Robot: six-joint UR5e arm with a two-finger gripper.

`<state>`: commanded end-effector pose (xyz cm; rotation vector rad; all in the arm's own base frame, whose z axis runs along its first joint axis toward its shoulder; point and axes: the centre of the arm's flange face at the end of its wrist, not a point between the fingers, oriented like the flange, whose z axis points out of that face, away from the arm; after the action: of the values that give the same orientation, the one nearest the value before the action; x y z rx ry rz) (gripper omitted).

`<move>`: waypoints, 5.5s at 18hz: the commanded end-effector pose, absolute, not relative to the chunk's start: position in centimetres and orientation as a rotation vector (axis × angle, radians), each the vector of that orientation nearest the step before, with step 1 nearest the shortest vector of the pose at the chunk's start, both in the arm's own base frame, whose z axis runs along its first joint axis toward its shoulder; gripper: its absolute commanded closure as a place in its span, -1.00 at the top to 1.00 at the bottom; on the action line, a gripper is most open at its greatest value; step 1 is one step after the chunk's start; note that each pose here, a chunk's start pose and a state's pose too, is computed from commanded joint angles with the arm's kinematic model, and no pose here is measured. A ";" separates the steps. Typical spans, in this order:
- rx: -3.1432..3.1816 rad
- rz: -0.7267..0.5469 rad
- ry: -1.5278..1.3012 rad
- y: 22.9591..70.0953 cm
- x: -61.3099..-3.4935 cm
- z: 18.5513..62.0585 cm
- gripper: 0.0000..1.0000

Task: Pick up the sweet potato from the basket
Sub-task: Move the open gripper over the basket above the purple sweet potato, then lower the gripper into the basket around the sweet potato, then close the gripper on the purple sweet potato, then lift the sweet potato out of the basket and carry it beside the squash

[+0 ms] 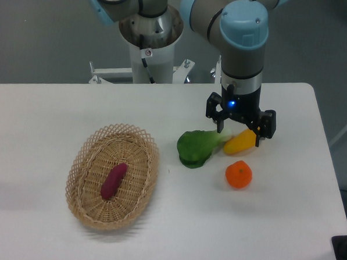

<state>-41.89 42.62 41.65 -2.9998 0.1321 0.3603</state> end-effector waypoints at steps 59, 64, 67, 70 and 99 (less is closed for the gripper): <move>-3.084 0.092 -0.077 59.0 -17.1 20.7 1.00; -3.075 0.126 -0.074 59.3 -17.3 20.3 0.66; -3.076 0.131 -0.067 59.3 -17.3 20.3 0.31; -3.073 0.138 -0.028 59.4 -17.4 20.6 -0.07; -2.932 0.450 0.009 49.2 -42.6 36.7 -0.36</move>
<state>-42.57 49.22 36.67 -2.9318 0.0085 0.4498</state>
